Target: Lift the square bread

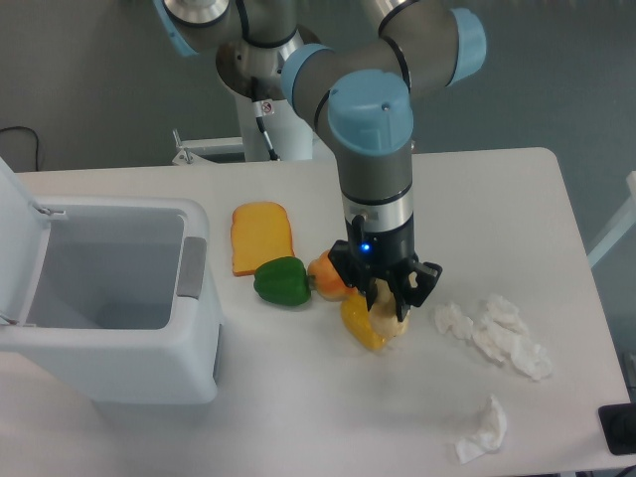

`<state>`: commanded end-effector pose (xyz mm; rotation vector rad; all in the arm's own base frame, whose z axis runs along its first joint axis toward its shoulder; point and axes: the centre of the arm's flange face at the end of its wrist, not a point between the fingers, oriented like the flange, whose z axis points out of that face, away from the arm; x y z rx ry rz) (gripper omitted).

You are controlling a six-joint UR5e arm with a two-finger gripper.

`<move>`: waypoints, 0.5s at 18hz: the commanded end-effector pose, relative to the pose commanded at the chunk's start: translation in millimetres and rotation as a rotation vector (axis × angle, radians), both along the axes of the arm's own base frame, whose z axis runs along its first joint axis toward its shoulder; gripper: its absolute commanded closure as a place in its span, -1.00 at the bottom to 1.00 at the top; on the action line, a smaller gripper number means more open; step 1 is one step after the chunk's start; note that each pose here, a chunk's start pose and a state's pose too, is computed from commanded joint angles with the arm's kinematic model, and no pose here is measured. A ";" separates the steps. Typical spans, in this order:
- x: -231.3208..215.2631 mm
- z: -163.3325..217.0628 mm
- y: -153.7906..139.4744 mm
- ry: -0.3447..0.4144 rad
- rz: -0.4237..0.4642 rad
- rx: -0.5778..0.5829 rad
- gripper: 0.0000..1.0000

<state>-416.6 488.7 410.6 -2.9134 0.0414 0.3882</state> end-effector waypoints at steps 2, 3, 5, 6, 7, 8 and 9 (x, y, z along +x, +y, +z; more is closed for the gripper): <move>0.7 3.6 -0.6 0.005 0.000 0.004 0.10; 1.3 3.9 -0.8 0.004 0.000 0.005 0.10; 1.4 3.7 -0.9 0.003 0.000 0.004 0.10; 1.3 3.9 -0.8 0.004 0.000 0.005 0.10; 1.3 3.9 -0.8 0.004 0.000 0.005 0.10; 1.3 3.9 -0.8 0.004 0.000 0.005 0.10; 1.3 3.9 -0.8 0.004 0.000 0.005 0.10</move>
